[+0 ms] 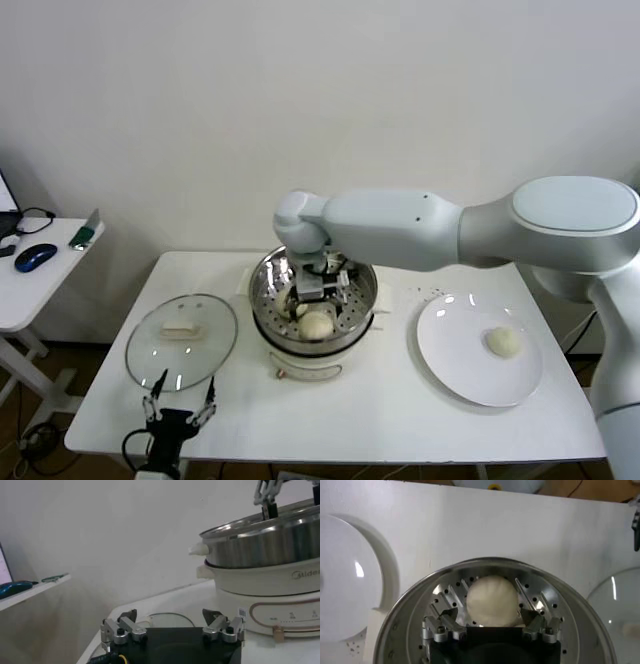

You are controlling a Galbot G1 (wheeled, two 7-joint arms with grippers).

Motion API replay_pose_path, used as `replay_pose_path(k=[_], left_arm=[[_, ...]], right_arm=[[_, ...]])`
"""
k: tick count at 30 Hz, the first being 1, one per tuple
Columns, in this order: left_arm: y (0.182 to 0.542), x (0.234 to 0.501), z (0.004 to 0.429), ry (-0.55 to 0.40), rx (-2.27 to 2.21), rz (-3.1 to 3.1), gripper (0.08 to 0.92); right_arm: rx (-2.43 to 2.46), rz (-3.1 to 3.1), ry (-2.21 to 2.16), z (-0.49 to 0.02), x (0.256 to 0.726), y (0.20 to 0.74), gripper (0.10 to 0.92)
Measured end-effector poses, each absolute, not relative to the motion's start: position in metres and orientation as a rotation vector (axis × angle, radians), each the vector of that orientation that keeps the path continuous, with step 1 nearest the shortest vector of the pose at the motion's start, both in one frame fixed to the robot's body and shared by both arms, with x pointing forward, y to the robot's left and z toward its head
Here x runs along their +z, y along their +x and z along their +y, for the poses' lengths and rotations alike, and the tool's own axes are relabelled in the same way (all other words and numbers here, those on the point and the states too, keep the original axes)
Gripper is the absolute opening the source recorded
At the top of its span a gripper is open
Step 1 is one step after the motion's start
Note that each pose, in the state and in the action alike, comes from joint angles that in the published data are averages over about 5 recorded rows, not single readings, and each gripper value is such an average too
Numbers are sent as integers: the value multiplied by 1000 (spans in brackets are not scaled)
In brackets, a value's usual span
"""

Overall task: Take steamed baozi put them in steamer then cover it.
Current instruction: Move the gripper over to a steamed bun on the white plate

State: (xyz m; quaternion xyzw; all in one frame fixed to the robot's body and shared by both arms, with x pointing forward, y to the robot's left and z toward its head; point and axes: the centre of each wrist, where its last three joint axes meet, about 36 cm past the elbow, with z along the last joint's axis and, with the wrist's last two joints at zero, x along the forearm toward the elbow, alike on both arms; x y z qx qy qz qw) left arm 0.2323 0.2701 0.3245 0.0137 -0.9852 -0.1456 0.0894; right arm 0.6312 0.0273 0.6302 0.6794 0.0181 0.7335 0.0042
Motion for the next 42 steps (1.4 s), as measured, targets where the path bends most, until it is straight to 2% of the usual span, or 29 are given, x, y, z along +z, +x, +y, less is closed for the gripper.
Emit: replay_pose_path(k=[9, 20, 31, 42], left_arm=[[236, 329, 267, 31, -436, -2944, 823], [240, 329, 266, 27, -440, -2948, 823], [236, 328, 269, 39, -451, -2929, 823], [240, 329, 261, 36, -456, -2925, 823]], right_arm=[[2268, -393, 1969, -39, 667, 656, 823], [1840, -1034, 1604, -196, 668, 676, 823], [1469, -1240, 1356, -351, 593, 659, 823], [1312, -1249, 1226, -433, 513, 635, 823]])
